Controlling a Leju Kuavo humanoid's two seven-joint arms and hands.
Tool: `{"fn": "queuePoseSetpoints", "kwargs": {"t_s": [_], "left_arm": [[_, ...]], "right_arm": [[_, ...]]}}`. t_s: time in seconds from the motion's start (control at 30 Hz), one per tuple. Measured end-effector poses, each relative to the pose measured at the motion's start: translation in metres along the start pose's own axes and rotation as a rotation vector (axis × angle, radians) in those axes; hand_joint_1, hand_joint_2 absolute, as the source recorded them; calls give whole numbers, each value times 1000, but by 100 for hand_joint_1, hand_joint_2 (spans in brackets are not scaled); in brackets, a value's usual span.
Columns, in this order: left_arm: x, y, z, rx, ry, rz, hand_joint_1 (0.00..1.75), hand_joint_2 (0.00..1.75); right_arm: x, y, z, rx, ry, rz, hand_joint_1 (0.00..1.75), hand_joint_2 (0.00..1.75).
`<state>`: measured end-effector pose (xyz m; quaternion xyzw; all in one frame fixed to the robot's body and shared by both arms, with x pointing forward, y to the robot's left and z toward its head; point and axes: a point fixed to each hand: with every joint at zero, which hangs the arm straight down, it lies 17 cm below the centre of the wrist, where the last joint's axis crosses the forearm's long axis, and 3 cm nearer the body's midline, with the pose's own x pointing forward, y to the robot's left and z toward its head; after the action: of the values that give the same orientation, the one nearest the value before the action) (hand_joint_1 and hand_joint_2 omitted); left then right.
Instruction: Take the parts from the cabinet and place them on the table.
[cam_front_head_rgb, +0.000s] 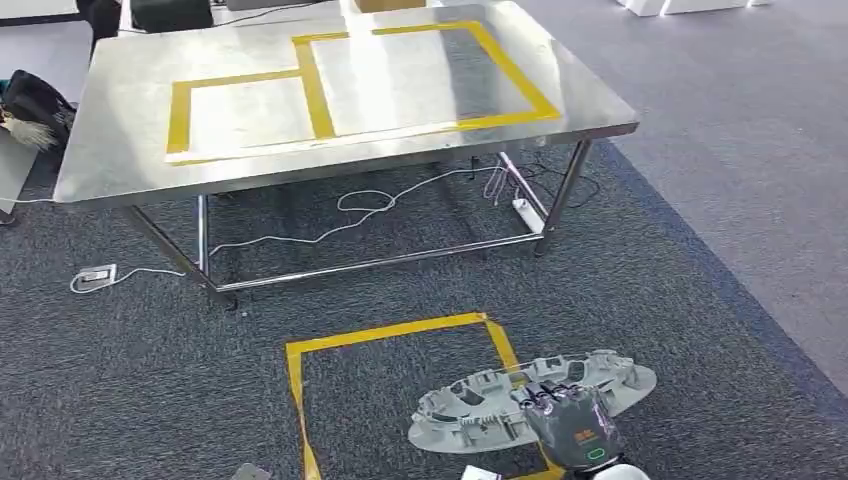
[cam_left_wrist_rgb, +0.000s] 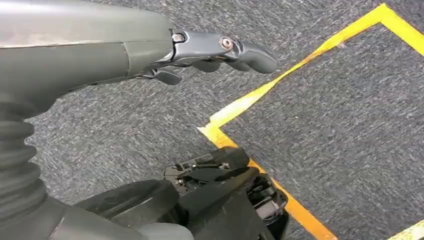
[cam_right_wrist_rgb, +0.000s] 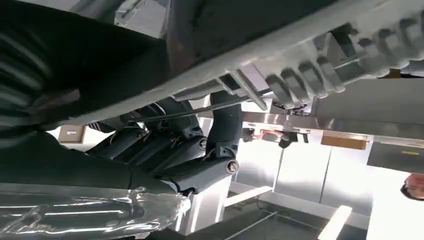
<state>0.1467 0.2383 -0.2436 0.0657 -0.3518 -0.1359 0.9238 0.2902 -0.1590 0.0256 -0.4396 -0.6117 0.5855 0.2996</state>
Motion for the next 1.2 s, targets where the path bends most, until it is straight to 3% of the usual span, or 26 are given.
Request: {"fn": "queuePoseSetpoints", "kwargs": {"t_s": [0.37, 1.2], "left_arm": [[0, 2, -1, 4, 1, 0, 0, 175], [-3, 2, 1, 5, 5, 2, 0, 175]], "right_arm": [[-10, -3, -12, -14, 33, 27, 175, 175], [-2, 9, -7, 8, 15, 35, 175, 175]]}}
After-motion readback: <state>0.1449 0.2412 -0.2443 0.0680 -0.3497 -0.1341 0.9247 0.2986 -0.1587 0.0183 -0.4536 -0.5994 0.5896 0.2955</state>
